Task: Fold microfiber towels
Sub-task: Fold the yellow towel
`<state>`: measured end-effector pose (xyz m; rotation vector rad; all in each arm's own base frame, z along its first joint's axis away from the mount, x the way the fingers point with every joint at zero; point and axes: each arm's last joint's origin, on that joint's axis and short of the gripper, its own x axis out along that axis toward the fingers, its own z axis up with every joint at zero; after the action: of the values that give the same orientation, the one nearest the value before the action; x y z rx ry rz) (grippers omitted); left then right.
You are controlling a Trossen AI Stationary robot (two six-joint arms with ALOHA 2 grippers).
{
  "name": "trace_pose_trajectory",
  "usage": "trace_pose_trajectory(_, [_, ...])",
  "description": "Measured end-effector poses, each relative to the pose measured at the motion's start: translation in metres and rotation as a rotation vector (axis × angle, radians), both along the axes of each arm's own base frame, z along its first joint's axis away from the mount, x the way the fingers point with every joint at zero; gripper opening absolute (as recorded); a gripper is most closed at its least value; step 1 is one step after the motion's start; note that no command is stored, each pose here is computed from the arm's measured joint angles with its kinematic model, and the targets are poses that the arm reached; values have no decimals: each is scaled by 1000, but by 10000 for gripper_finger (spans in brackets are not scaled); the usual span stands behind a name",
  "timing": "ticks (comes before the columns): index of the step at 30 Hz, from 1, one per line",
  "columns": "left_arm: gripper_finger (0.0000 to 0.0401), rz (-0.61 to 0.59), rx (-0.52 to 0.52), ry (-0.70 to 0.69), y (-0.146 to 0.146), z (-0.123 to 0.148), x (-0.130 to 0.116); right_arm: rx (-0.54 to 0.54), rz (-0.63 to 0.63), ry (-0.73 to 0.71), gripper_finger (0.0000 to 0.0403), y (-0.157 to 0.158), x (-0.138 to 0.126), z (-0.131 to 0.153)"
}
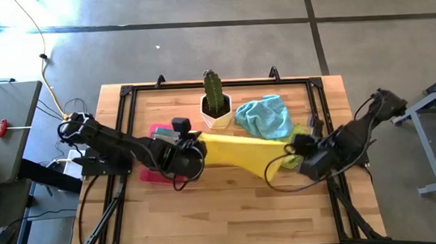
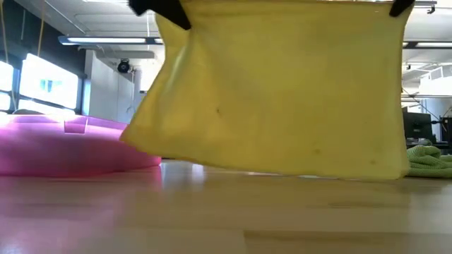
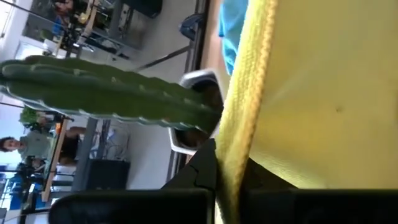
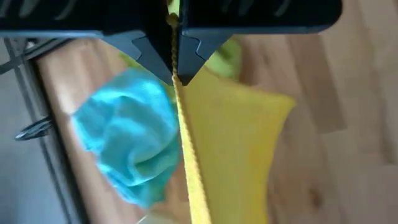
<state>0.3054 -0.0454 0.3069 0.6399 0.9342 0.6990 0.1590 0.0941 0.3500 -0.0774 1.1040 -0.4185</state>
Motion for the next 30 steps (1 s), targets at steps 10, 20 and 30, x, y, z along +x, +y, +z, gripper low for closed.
trace_pose_trajectory(10, [0,42,51,-47,24,6,12,-70,23,12,0,-24,-1,6])
trace_pose_trajectory(20, [0,-128,-747,17,-53,-65,28,241,60,176,0,60,38,-44])
trace_pose_trajectory(30, [0,-299,-953,162,-147,-140,36,461,122,232,0,154,72,-125])
